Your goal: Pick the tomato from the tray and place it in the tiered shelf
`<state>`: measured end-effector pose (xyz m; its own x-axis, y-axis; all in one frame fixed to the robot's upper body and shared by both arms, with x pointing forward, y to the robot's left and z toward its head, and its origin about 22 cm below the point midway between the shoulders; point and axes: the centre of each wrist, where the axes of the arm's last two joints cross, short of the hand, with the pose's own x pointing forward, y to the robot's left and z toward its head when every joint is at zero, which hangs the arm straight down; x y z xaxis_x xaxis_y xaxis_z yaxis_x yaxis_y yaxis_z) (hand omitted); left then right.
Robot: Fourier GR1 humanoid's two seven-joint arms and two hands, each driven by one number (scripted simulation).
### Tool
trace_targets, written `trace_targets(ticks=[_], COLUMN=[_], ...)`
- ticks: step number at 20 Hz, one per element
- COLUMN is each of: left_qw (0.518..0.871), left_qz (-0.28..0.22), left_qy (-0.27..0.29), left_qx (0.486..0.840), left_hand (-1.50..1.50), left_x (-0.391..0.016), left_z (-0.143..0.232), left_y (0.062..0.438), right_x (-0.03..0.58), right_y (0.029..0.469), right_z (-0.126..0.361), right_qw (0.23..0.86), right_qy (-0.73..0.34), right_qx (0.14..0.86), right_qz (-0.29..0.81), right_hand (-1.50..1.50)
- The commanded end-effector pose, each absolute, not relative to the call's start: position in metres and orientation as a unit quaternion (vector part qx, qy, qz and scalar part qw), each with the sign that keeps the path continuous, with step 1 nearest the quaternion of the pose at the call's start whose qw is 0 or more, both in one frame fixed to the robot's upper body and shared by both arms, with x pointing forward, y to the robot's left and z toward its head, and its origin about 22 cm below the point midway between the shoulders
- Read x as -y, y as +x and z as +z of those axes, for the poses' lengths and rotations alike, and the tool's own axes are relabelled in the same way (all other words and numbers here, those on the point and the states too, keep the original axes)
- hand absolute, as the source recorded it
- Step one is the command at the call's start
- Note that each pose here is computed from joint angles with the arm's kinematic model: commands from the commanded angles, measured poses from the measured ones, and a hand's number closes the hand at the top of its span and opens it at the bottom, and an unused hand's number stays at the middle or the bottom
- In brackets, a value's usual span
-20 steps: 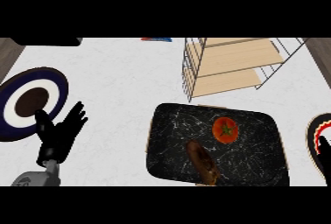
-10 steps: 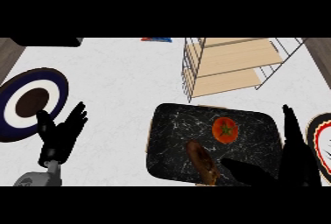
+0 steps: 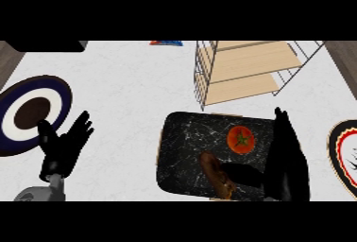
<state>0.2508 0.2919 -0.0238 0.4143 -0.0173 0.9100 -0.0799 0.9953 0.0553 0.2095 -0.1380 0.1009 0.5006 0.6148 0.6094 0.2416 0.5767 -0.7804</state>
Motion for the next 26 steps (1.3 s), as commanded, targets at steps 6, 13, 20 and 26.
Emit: trace_targets(ticks=[6,13,20,26], left_qw=[0.849,0.847,0.847,0.85], left_qz=[0.021,0.028,0.019,0.016], left_qy=[0.046,0.032,0.042,0.033], left_qx=[0.525,0.53,0.529,0.526], left_hand=[0.0,0.0,0.0,0.0], left_x=[-0.297,-0.298,-0.299,-0.287], left_z=[-0.033,-0.022,-0.033,-0.022], left_y=[0.255,0.246,0.258,0.245], right_x=[0.122,0.139,0.13,0.135], right_y=[0.221,0.248,0.244,0.256], right_z=[0.091,0.067,0.064,0.022], right_qw=[0.774,0.775,0.773,0.755], right_qy=[-0.467,-0.479,-0.501,-0.511], right_qx=[0.418,0.399,0.377,0.403], right_qz=[0.088,0.099,0.099,0.085], right_hand=[-1.5,-1.5,-1.5,-1.5])
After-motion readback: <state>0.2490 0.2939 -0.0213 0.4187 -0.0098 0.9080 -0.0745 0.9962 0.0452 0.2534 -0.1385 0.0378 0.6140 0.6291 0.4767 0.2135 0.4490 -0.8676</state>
